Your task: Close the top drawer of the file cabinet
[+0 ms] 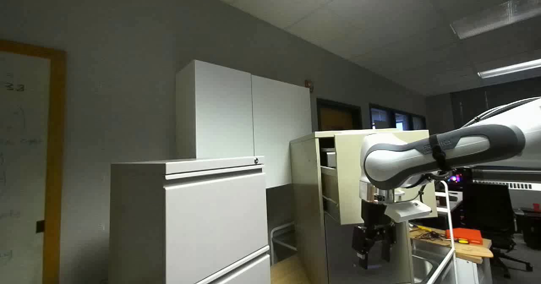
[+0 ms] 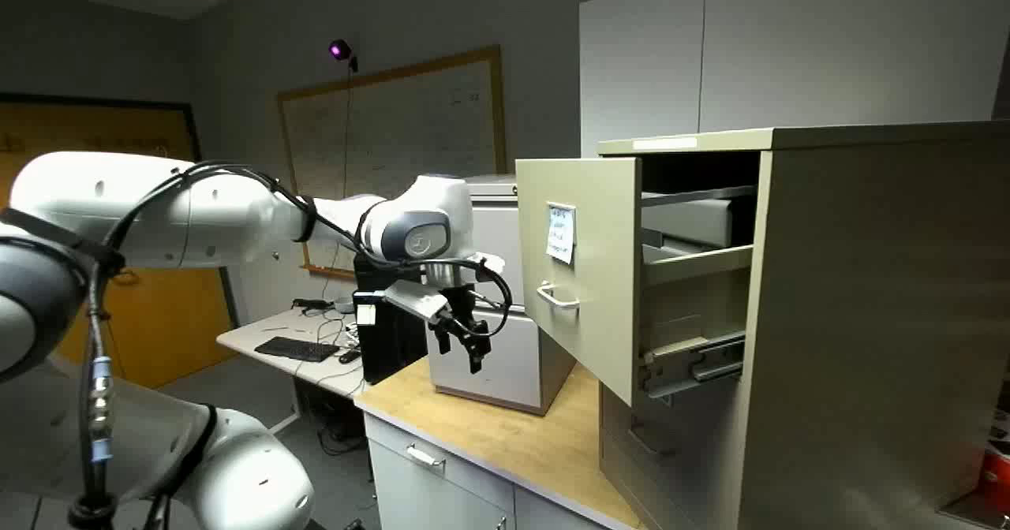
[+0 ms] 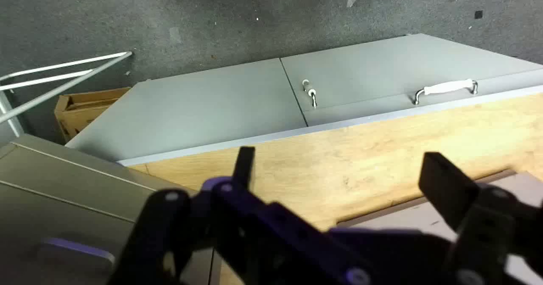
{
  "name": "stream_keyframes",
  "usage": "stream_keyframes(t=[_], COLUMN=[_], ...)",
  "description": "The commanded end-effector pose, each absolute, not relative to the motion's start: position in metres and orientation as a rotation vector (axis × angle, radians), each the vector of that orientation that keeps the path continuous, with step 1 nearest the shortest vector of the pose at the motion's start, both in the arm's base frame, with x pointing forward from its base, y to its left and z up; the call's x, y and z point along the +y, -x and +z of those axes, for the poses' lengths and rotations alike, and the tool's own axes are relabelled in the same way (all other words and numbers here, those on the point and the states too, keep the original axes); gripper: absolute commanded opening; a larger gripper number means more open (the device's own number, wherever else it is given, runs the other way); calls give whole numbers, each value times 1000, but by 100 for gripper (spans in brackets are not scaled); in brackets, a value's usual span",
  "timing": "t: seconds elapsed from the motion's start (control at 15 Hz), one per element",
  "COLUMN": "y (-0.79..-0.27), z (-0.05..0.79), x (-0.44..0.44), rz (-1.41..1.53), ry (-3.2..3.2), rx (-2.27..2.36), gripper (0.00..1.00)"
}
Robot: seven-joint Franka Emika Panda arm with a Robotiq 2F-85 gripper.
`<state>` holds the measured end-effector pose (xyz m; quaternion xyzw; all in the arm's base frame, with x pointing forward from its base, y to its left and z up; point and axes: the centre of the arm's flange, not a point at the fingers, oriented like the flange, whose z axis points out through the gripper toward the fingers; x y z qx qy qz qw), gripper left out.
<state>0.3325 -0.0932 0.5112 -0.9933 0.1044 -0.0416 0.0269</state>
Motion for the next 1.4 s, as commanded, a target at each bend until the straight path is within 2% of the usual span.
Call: stream_keyframes(t=[0.0,0.73,0.8,0.87,0.93,1.33], y=[-332,-334,-336,-337,-338,-333], z=[511,512,514,516,519,555], x=[-93,-92,-91,-89,-87,-65], rz=[-130,-163,-181,-238,-291,-787], ry=[3068,3090,3094,3117,3132,3228], rx=[322,349,364,380,404,475], gripper=[100,100,75,73,67,20])
